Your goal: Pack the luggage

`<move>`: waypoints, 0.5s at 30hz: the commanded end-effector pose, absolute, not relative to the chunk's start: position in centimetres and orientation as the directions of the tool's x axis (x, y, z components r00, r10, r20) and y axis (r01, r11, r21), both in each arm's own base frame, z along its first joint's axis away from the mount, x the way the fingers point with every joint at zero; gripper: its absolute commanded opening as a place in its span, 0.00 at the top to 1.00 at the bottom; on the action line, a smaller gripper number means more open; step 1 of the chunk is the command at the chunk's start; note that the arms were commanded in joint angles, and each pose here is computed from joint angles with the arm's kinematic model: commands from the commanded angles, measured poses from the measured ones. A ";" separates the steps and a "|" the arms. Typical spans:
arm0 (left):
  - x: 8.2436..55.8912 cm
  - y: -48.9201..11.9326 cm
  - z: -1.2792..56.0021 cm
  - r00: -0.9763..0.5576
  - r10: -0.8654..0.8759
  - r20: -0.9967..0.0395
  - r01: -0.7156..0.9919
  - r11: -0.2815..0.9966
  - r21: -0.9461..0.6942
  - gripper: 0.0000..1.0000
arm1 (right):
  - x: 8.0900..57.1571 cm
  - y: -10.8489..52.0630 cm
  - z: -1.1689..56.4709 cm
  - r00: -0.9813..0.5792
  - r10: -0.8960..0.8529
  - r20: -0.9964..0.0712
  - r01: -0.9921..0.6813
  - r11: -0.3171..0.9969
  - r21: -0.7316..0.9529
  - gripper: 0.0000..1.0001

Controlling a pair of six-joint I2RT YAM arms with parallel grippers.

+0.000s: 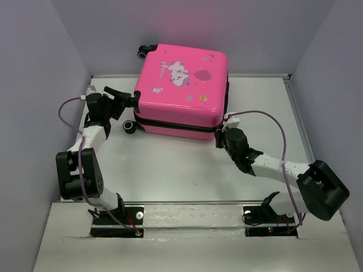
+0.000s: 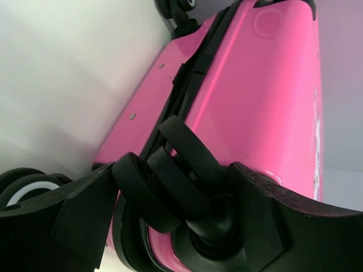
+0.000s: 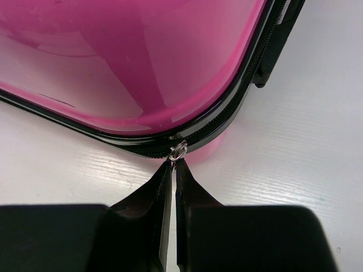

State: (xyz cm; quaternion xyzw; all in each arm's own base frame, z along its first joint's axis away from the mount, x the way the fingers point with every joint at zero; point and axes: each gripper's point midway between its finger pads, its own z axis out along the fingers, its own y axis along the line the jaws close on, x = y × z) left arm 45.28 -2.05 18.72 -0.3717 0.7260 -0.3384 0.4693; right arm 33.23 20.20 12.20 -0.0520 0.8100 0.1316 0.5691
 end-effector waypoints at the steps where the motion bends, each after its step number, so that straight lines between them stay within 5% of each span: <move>1: 46.9 -2.1 20.5 -0.288 -0.849 -0.442 -0.171 0.500 -0.849 0.14 | 34.8 21.2 16.4 -0.224 0.140 -0.965 -0.266 0.944 0.198 0.93; 2: 47.2 -2.3 21.0 -0.289 -0.848 -0.443 -0.155 0.499 -0.853 0.16 | 34.6 21.4 16.4 -0.227 0.139 -0.964 -0.280 0.939 0.201 0.93; 3: 47.4 -2.6 20.9 -0.304 -0.848 -0.434 -0.146 0.492 -0.858 0.31 | 34.5 21.5 16.6 -0.226 0.144 -0.963 -0.287 0.935 0.207 0.93; 6: 47.6 -3.1 21.3 -0.315 -0.848 -0.427 -0.112 0.480 -0.870 0.90 | 34.0 22.6 16.7 -0.245 0.161 -0.956 -0.339 0.909 0.240 0.93; 15: 44.8 -10.0 21.3 -0.367 -0.796 -0.482 0.025 0.510 -0.860 0.94 | 30.6 30.0 15.3 -0.303 0.087 -0.949 -0.467 0.855 0.227 0.93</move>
